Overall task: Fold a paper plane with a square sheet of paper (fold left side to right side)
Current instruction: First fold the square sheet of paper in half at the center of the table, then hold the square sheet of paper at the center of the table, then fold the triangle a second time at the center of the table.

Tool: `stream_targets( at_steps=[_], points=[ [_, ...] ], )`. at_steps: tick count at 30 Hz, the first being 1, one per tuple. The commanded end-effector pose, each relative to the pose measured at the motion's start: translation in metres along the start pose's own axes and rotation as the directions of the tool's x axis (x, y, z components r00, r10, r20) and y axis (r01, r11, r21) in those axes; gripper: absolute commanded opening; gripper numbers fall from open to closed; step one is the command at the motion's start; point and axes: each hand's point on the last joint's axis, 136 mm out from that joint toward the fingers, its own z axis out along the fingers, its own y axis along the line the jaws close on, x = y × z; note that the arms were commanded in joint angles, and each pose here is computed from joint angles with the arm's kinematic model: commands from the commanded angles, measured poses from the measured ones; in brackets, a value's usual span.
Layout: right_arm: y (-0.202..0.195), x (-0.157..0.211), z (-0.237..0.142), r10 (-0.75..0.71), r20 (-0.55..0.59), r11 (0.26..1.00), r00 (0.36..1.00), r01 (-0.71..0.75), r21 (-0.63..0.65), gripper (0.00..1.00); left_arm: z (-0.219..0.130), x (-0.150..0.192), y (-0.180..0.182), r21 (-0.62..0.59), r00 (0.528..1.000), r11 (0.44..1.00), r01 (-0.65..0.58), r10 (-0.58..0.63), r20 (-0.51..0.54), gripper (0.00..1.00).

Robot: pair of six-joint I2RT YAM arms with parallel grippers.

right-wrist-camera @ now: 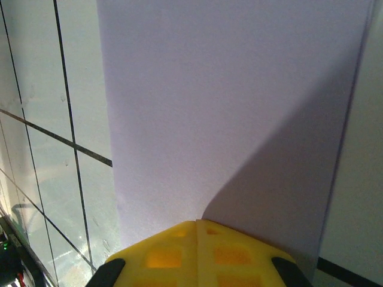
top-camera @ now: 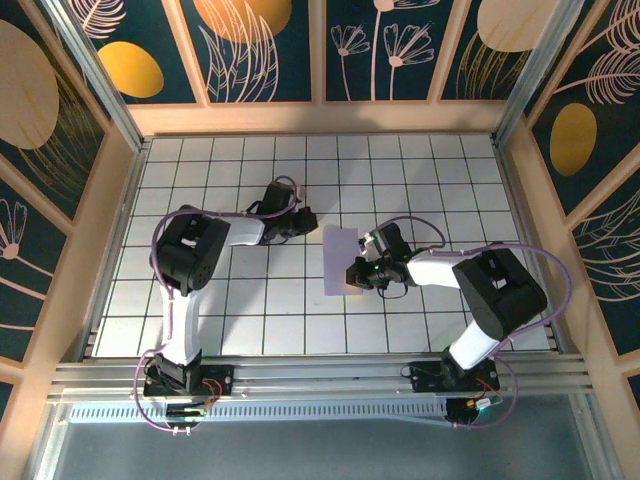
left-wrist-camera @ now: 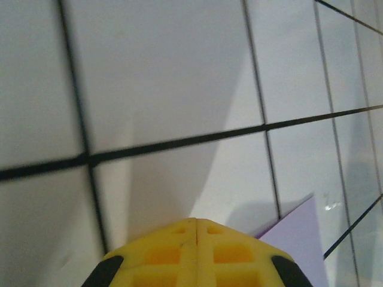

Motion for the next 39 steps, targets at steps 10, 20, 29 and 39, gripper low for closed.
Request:
stream_targets(
  at_steps=[10,20,29,39],
  points=[
    [-0.062,0.041,0.006,0.142,-0.077,0.968,0.987,-0.122,0.221,0.00,-0.037,0.086,-0.054,0.058,0.994,0.998,0.022,-0.016,-0.105,0.02],
    [-0.062,0.041,0.008,0.139,-0.084,0.968,0.987,-0.118,0.220,0.00,-0.014,0.109,-0.046,0.048,0.983,0.998,0.034,-0.025,-0.180,0.02],
    [-0.031,0.024,0.001,0.101,-0.058,0.988,0.993,-0.094,0.120,0.03,-0.015,0.118,-0.027,-0.040,0.979,0.999,0.023,-0.031,-0.203,0.02],
    [-0.006,-0.014,-0.054,0.103,0.087,0.995,0.991,-0.102,-0.015,0.40,-0.015,0.126,-0.020,-0.073,0.974,0.997,0.018,-0.034,-0.223,0.01]
  ],
)
